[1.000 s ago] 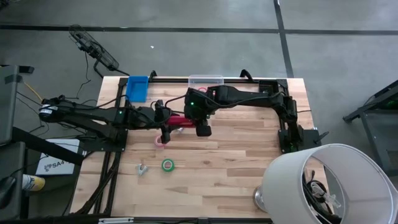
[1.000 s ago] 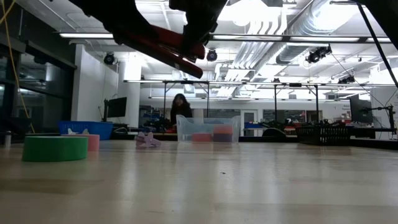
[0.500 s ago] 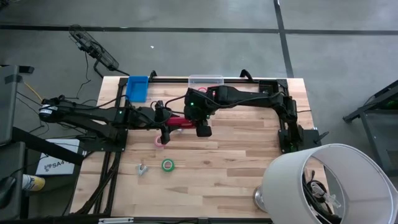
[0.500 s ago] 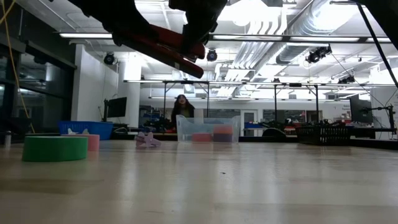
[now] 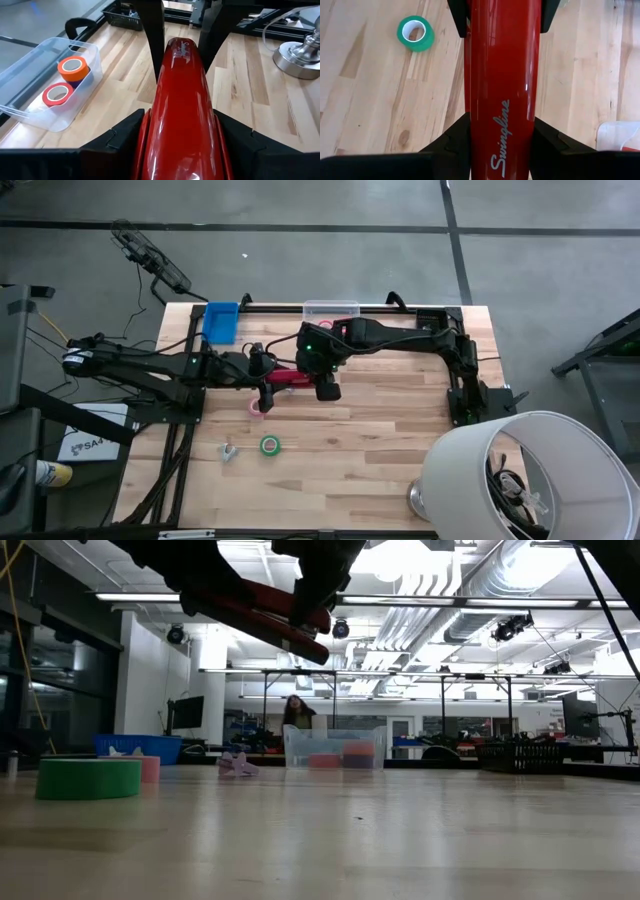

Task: Pick and place Stapler, Stapler remover, tape
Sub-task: Put the red stapler into the blue bin

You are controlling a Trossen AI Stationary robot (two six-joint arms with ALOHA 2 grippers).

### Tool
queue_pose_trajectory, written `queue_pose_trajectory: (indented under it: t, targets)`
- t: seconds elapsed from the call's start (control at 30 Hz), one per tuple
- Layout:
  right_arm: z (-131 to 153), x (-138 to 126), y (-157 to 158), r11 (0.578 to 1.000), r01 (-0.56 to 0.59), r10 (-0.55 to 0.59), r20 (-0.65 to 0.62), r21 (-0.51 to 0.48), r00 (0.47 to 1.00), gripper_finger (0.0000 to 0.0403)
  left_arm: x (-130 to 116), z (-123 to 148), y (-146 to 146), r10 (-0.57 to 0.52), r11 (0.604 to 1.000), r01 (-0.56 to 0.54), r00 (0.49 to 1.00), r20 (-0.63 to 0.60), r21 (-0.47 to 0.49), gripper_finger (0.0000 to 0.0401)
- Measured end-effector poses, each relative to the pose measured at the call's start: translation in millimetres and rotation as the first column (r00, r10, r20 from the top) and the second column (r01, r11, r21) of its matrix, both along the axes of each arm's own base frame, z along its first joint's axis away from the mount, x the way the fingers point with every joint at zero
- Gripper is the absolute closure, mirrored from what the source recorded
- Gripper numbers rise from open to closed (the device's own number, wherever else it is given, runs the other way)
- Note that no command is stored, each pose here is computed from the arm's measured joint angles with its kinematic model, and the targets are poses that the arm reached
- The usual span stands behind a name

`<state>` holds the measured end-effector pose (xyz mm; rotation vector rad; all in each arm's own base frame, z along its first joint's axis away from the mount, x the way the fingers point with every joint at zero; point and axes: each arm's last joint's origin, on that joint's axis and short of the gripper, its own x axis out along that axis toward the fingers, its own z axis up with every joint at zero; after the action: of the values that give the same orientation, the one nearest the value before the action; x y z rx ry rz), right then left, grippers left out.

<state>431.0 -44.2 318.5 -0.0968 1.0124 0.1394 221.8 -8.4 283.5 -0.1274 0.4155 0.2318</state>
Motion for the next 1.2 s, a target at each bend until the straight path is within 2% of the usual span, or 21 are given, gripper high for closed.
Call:
queue_pose_trajectory:
  t: [0.23, 0.3, 0.43, 0.53, 0.67, 0.8, 0.93, 1.1, 1.2]
  targets:
    - [-0.1, -0.3, -0.1, 1.000, -0.002, 0.002, -0.003, 0.000, 1.000, 0.0278, 0.0, 0.1, 0.0, 0.003, 1.000, -0.003, 1.000, 0.002, -0.002, 0.0209]
    - [0.0, -0.4, -0.1, 1.000, -0.003, 0.002, -0.004, -0.002, 1.000, 0.0252, 0.0, 0.1, 0.0, 0.007, 1.000, -0.007, 1.000, 0.003, -0.006, 0.0209]
    - [1.9, -2.8, -1.9, 0.999, 0.037, -0.038, -0.017, -0.040, 0.999, 0.0170, -0.3, -0.6, 0.7, 0.035, 0.999, -0.035, 0.999, 0.000, -0.021, 0.0209]
    - [6.0, -7.6, -2.2, 0.997, 0.053, -0.055, -0.029, -0.064, 0.998, 0.0141, -0.3, -0.4, 1.1, 0.046, 0.999, -0.046, 0.999, 0.003, -0.013, 0.0209]
    - [16.8, -15.5, -2.4, 0.996, 0.067, -0.068, -0.016, -0.063, 0.998, 0.0136, -0.6, -0.1, 2.3, 0.097, 0.995, -0.097, 0.995, 0.009, 0.001, 0.0209]
    - [30.2, -27.3, -7.1, 0.982, 0.148, -0.150, -0.006, -0.120, 0.989, 0.0139, -3.1, 7.0, 6.4, 0.225, 0.972, -0.224, 0.974, 0.002, 0.067, 0.0209]
    - [44.6, -40.3, -15.3, 0.954, 0.256, -0.256, 0.024, -0.156, 0.966, 0.0140, -9.1, 28.5, 11.6, 0.394, 0.908, -0.389, 0.919, 0.004, 0.157, 0.0209]
    - [55.5, -51.8, -28.1, 0.903, 0.410, -0.406, 0.057, -0.127, 0.912, 0.0140, -22.8, 42.3, 19.8, 0.621, 0.761, -0.604, 0.784, 0.005, 0.237, 0.0210]
    - [57.6, -56.4, -34.5, 0.877, 0.463, -0.460, 0.057, -0.129, 0.886, 0.0140, -30.0, 42.6, 31.7, 0.723, 0.675, -0.708, 0.691, 0.005, 0.205, 0.0210]
